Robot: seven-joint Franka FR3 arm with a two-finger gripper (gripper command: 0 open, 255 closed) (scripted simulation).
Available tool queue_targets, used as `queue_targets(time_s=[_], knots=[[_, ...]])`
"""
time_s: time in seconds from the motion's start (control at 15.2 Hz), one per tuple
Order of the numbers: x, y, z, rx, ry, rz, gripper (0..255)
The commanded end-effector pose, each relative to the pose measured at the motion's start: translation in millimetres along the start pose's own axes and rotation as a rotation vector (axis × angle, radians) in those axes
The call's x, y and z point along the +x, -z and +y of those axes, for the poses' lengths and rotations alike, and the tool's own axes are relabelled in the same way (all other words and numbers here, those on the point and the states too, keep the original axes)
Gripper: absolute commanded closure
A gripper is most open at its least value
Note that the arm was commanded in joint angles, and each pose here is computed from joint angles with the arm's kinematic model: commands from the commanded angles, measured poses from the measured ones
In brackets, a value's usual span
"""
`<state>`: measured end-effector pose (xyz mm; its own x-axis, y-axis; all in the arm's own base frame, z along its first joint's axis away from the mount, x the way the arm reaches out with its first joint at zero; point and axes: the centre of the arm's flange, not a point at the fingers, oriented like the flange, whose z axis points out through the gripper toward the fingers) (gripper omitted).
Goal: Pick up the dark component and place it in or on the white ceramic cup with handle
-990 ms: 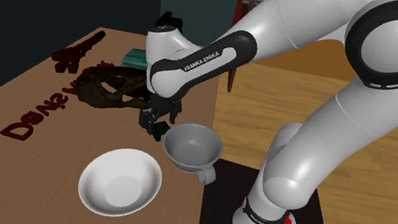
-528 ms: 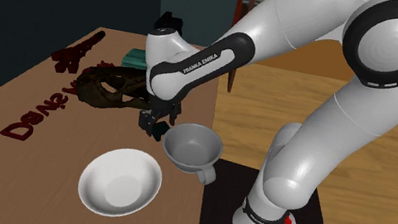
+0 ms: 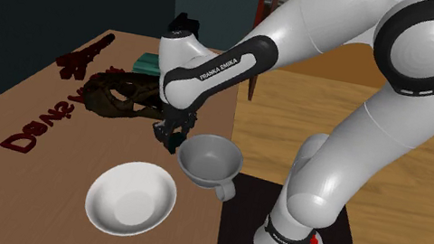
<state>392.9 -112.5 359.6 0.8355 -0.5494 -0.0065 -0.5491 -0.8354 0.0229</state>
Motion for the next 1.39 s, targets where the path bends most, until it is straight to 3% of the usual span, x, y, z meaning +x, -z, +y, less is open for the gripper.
queue_targets(time_s=[0.0, 1.06, 1.12, 1.19, 1.32], knots=[[0, 0, 0, 0.0, 0.0, 0.0, 255], [-1, 74, 2, 0.0, 0.0, 0.0, 255], [0, 68, 1, 0.0, 0.0, 0.0, 255], [0, 68, 1, 0.0, 0.0, 0.0, 0], [-25, 73, -2, 0.002, -0.013, -0.003, 0]])
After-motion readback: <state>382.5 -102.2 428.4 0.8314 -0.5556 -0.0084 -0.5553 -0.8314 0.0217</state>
